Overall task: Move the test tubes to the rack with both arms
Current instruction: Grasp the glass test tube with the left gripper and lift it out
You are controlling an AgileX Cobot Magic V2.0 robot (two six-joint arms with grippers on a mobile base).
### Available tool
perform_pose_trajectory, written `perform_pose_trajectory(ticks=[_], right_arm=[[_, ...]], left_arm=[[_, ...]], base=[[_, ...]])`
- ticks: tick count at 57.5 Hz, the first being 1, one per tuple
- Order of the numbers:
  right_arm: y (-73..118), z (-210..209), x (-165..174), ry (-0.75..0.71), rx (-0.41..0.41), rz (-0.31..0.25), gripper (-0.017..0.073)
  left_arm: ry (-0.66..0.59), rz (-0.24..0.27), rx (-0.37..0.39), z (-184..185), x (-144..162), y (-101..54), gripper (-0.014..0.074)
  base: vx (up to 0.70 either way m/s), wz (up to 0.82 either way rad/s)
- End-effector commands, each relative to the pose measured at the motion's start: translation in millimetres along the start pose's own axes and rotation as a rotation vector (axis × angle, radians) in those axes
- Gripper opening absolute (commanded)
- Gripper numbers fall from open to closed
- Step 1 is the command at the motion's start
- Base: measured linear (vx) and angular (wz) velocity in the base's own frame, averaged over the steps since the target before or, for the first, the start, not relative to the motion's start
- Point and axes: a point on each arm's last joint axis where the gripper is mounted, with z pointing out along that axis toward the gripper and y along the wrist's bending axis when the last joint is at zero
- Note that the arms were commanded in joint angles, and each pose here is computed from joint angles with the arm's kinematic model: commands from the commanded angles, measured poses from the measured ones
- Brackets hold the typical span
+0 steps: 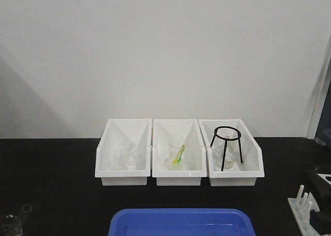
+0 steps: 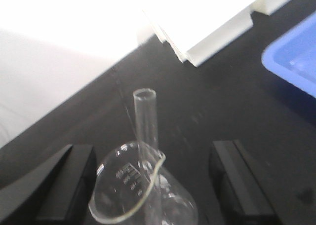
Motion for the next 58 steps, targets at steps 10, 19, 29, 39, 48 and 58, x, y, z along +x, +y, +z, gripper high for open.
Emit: perform_pose_trajectory(ticks=[10, 19, 29, 39, 48, 58], right_arm=[[-6.3, 1.4, -26.5, -0.221, 0.068, -0.021, 0.0498], [-6.8, 1.0, -28.0, -0.237, 0.074, -0.022, 0.0498], [-6.8, 1.0, -28.1, -0.238, 0.075, -0.022, 0.0498], [-6.9, 1.0, -28.4, -0.241, 0.076, -0.022, 0.0498], [-6.9, 1.0, -28.4, -0.241, 0.076, -0.022, 0.0498], [-6.9, 1.0, -28.3, -0.240, 0.075, -0.022, 0.0498]], left_arm=[[-0.102, -0.002, -0.070, 30.5, -12.0, 6.3, 0.0573], [-0.095, -0.006, -0.067, 52.0, -20.3, 9.9, 0.0573], [-0.080, -0.044, -0.099, 71.7, -22.9, 14.5, 0.0573], [-0.080, -0.004, -0.111, 87.8, -20.4, 13.8, 0.0573], [-0.086, 0.020, -0.123, 96.0, -15.6, 12.0, 0.0564], [-0.069, 0.024, -0.115, 99.2, -11.2, 9.6, 0.0487]], base=[[0.00, 0.00], [0.00, 0.00], [0.00, 0.00], [0.00, 0.00], [0.00, 0.00], [0.00, 0.00]])
